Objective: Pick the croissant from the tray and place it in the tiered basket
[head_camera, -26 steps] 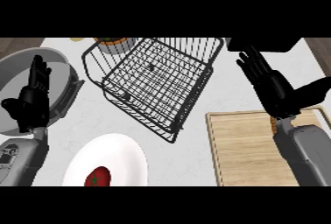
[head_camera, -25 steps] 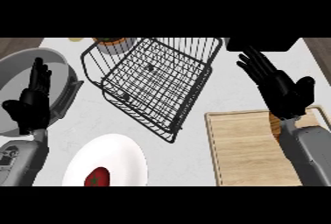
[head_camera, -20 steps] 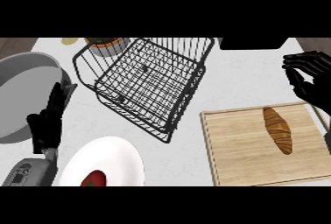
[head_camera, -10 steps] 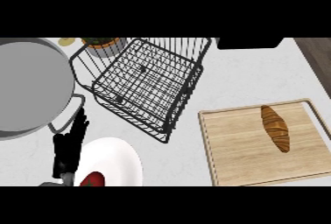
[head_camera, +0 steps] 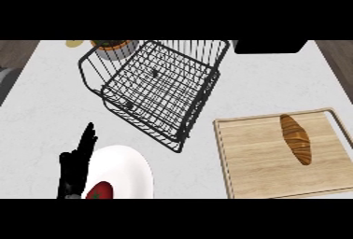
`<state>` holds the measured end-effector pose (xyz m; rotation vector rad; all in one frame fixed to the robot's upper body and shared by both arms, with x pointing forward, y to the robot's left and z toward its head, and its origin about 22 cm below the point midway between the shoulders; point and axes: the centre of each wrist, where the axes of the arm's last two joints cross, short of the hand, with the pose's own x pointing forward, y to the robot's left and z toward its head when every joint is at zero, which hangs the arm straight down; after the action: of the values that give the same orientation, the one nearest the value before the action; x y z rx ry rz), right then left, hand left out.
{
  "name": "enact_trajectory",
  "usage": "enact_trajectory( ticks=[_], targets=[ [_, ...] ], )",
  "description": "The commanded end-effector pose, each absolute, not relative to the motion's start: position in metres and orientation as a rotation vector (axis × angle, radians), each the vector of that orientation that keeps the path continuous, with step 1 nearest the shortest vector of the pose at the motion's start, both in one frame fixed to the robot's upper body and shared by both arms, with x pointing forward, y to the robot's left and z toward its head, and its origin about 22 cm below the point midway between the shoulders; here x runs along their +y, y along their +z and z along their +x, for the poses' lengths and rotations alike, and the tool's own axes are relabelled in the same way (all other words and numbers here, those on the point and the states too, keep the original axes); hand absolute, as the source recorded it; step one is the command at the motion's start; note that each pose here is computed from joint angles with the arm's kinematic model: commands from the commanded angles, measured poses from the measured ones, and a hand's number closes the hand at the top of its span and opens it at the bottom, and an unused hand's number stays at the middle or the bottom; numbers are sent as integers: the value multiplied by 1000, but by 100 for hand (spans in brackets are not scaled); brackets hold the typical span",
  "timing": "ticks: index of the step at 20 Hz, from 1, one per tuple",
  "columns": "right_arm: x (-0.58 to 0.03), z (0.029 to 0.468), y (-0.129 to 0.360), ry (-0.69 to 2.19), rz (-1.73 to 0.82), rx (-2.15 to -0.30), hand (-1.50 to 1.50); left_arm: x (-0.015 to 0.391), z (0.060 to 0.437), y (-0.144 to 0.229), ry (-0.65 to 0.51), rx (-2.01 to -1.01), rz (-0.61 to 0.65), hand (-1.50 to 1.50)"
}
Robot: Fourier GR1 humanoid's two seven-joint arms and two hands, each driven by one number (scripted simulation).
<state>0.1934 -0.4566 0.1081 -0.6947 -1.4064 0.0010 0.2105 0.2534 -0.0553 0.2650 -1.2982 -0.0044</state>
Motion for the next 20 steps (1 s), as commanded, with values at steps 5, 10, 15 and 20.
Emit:
enact_trajectory(
  ticks=[5, 10, 15, 20],
  targets=[
    [-411, 193, 159, 398, -877, -1070, -150, 257, 207, -62, -20, -1288, 272, 0],
    [-366, 198, 183, 367, -969, -1030, -150, 252, 200, -69, -9, -1300, 234, 0],
    [-335, 221, 123, 412, -1015, -970, -150, 253, 201, -50, -34, -1325, 227, 0],
    [-320, 235, 134, 517, -1078, -845, -150, 243, 226, -49, -21, -1303, 245, 0]
  ],
)
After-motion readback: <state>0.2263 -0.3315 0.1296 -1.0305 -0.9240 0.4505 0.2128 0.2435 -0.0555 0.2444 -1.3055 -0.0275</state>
